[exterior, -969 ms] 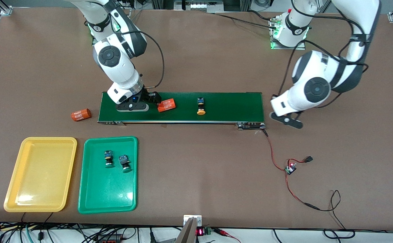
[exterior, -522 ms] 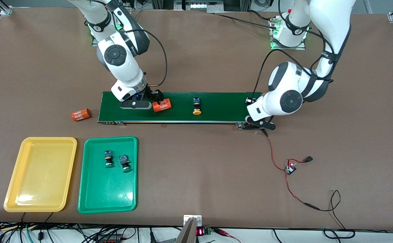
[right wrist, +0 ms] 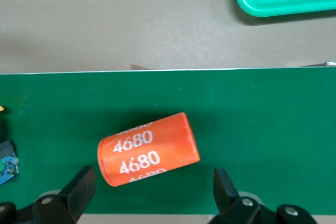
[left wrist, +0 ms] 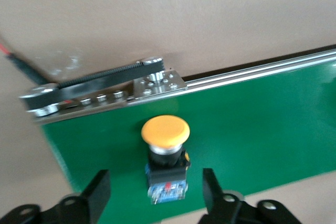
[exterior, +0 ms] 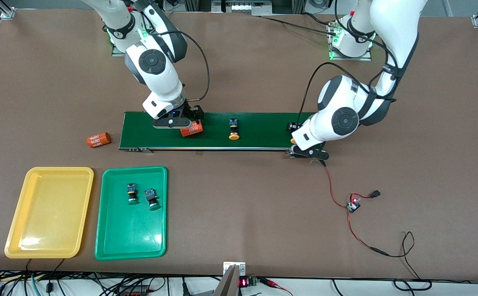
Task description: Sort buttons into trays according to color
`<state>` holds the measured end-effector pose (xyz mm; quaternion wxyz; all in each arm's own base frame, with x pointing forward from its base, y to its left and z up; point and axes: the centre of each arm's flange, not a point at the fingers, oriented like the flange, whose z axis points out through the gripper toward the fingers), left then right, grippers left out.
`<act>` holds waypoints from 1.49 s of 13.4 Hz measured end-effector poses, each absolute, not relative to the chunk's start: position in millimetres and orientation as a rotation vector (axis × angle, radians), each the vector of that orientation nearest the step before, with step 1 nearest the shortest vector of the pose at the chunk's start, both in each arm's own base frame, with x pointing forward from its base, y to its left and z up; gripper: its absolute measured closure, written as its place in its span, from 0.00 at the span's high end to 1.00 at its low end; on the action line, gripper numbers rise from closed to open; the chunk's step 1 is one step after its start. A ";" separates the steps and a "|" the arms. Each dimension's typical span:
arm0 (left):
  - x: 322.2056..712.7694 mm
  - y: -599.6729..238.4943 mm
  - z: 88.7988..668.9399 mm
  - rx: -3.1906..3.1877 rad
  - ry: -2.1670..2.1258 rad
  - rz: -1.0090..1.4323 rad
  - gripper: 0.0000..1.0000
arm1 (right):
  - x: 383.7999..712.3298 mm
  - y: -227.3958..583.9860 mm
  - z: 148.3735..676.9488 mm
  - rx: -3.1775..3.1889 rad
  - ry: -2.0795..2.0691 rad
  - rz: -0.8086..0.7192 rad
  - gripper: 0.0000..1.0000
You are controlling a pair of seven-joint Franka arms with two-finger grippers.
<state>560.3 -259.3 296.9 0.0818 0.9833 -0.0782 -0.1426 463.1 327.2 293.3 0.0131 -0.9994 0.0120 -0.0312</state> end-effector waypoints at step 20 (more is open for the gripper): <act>572.6 -23.0 602.8 3.188 -0.123 -0.019 1.00 | 463.0 350.7 284.8 -3.106 0.075 -0.115 1.00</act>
